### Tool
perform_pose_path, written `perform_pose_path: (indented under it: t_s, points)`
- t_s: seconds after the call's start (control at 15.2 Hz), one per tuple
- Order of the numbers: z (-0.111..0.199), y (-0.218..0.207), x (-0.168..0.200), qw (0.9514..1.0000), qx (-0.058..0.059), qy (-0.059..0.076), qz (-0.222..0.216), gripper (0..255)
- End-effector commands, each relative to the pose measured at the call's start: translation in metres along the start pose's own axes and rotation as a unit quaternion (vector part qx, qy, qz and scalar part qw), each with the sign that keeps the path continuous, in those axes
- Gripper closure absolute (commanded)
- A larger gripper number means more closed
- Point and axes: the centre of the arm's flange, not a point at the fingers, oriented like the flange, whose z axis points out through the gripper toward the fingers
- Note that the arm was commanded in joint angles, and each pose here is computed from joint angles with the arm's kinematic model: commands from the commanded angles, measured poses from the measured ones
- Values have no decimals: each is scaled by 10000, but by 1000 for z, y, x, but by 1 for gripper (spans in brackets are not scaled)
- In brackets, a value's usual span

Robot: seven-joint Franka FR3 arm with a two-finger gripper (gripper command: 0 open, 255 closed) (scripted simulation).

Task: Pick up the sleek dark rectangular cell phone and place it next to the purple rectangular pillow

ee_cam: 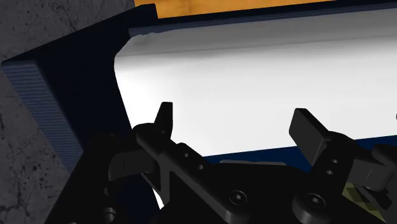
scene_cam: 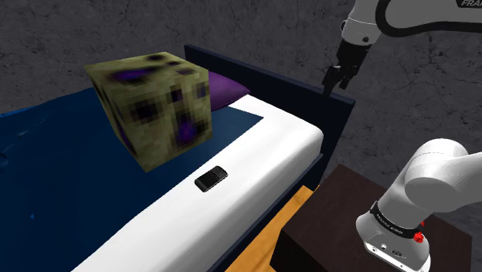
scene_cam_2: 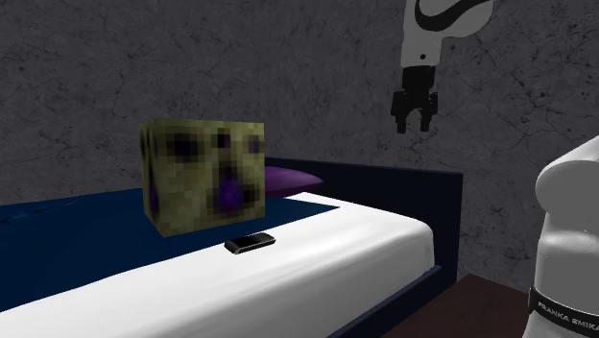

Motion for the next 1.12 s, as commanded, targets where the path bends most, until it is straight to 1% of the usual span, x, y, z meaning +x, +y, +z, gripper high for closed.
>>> perform_pose_path:
  t_s: [0.0,0.13,0.26,0.4,0.53,0.66,0.79,0.92,1.06]
  points:
    - [0,0,0,10000,0,0,0,0]
    - [9,-24,-8,9995,-19,-40,322,0]
    - [19,-48,-14,9979,-37,-80,643,0]
    - [28,-72,-18,9953,-56,-120,964,0]
    - [37,-97,-22,9916,-74,-160,1283,0]
    - [47,-121,-23,9868,-93,-199,1601,0]
    - [56,-146,-24,9811,-111,-239,1918,0]
    - [66,-171,-22,9743,-129,-278,2233,0]
    - [76,-195,-19,9664,-148,-317,2545,0]
